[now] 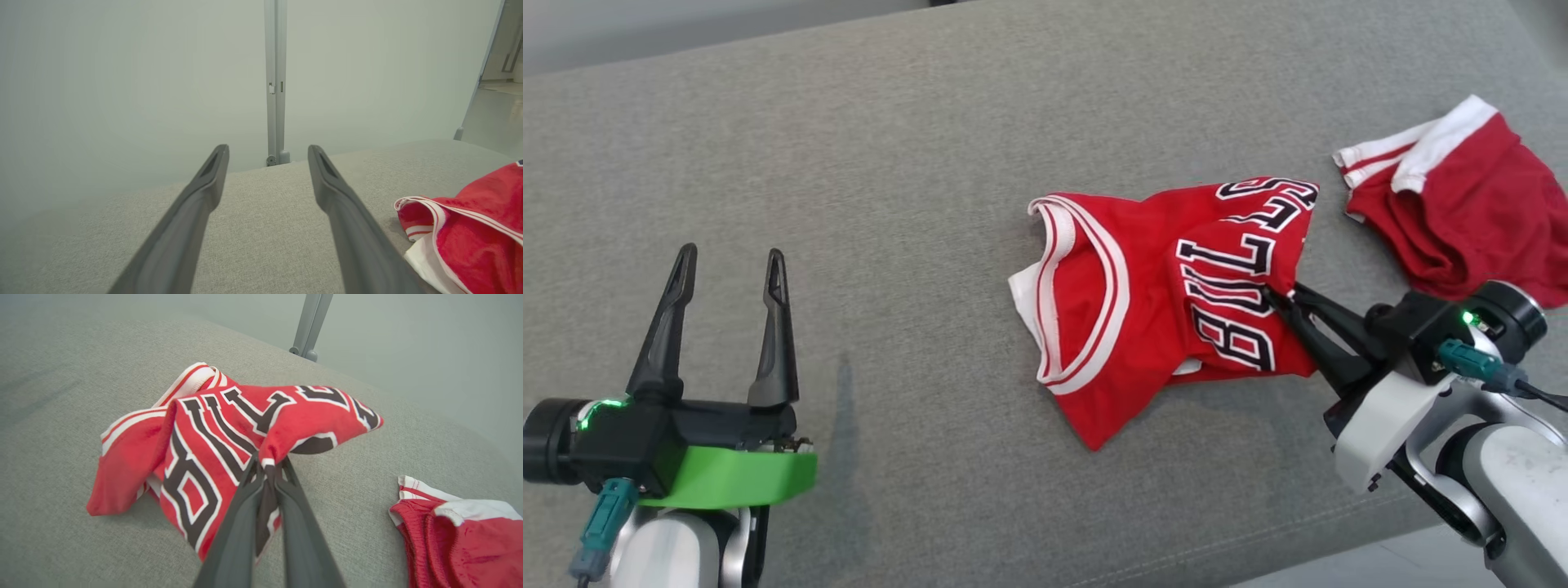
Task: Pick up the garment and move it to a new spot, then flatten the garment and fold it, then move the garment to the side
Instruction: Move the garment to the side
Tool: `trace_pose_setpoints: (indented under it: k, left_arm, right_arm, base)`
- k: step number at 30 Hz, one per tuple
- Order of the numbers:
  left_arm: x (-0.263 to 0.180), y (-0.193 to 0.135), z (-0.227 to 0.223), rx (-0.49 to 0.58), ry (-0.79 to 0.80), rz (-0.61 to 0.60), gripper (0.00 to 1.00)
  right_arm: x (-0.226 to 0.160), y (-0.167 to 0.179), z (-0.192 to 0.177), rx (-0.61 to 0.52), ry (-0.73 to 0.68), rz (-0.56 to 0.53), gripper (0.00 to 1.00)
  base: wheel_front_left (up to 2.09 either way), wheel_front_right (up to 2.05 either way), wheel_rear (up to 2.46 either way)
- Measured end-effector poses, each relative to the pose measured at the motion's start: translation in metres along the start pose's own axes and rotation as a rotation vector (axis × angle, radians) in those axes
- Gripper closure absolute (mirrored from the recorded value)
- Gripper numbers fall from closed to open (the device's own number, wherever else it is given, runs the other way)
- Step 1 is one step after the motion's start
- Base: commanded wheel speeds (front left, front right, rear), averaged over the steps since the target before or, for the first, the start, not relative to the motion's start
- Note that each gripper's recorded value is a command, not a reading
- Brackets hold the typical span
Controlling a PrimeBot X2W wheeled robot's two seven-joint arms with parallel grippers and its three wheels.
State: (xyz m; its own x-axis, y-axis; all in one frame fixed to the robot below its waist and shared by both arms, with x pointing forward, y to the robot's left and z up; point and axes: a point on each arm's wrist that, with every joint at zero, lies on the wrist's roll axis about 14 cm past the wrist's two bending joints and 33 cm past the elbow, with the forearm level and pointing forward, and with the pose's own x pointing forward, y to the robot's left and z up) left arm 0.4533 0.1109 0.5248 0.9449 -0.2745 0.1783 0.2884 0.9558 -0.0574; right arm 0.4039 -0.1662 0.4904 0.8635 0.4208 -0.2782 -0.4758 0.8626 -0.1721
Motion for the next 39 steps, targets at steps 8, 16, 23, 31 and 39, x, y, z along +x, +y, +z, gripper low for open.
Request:
trace_pose_setpoints:
  k: [8,16,23,31,39]
  left_arm:
    - [0.030,-0.026,-0.011,-0.008,0.003,-0.111,0.00]
    - [0.060,-0.041,-0.040,-0.023,0.024,-0.200,0.00]
    - [0.071,-0.044,-0.075,-0.050,0.069,-0.229,0.00]
    - [0.071,-0.039,-0.104,-0.065,0.117,-0.221,0.00]
    - [0.065,-0.033,-0.096,-0.061,0.110,-0.191,0.00]
  right_arm:
    - [-0.003,-0.039,-0.015,-0.078,0.057,-0.053,1.00]
    - [-0.029,-0.151,-0.043,-0.205,0.196,-0.258,1.00]
    - [-0.062,-0.226,-0.077,-0.165,0.326,-0.470,1.00]
    - [-0.064,-0.241,-0.134,-0.003,0.403,-0.592,0.00]
    - [-0.072,-0.239,-0.123,0.049,0.235,-0.672,0.00]
  base:
    - [0.00,0.00,0.00]
    - [0.00,0.00,0.00]
    - [0.00,0.00,0.00]
    - [0.00,0.00,0.00]
    - [0.00,0.00,0.00]
